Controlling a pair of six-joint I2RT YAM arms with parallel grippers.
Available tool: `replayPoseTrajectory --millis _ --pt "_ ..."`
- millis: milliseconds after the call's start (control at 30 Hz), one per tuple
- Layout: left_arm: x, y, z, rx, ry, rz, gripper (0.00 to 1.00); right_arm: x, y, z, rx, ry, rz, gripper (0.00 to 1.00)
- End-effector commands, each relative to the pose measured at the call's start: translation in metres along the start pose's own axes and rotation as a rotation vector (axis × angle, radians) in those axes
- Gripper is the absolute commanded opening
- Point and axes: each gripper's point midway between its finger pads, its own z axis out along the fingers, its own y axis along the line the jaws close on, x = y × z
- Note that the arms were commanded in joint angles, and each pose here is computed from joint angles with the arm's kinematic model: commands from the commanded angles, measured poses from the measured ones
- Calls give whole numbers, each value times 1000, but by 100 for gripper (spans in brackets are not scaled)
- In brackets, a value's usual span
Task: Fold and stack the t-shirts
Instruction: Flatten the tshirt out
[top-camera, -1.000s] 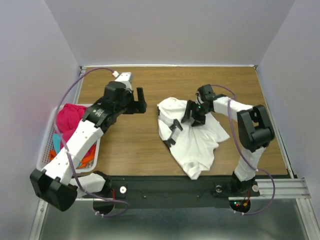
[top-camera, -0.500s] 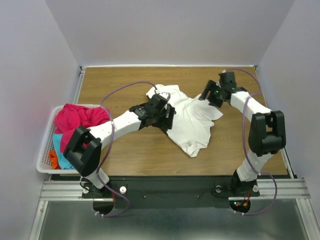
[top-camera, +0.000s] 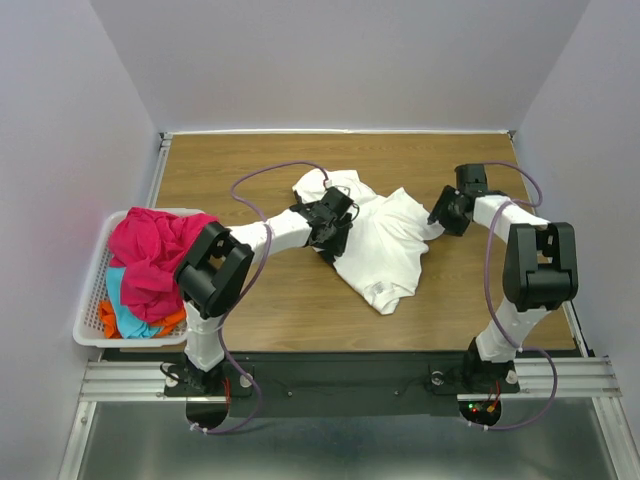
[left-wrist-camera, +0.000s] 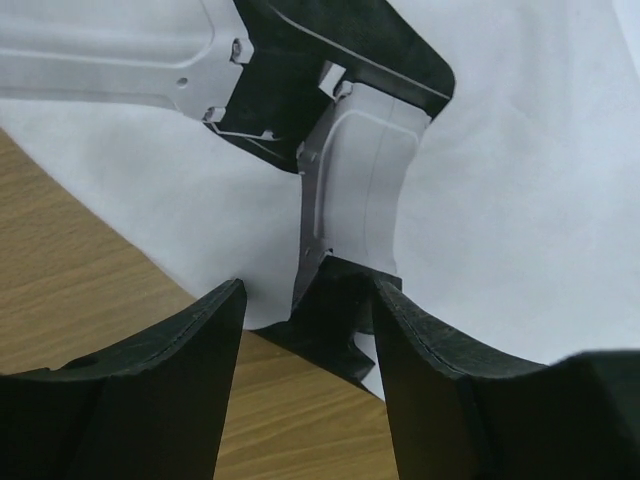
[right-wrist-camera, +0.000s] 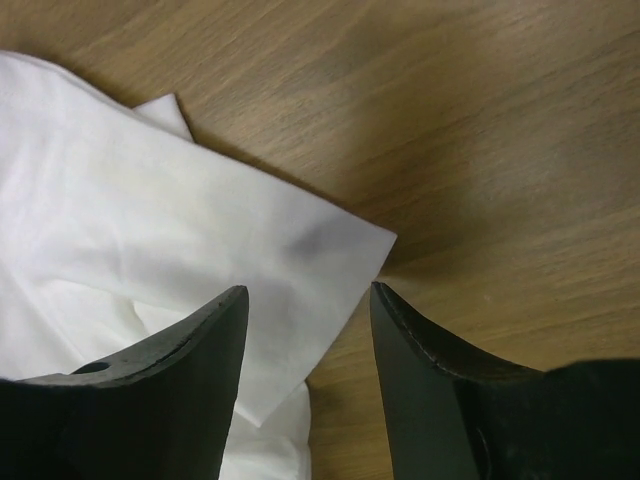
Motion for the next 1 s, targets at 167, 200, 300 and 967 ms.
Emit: replayPoseTrajectory --millis 167,200,300,967 --pt "-15 34 21 -90 -22 9 58 -6 -11 22 64 -17 -32 58" --pt "-15 38 23 -96 -21 9 57 -4 -13 25 72 -11 -46 58" --pt "-15 50 32 -119 -8 17 57 12 -11 37 90 29 -95 56" --pt "-163 69 -63 -34 -406 -140 71 -47 122 -90 -273 -257 -292 1"
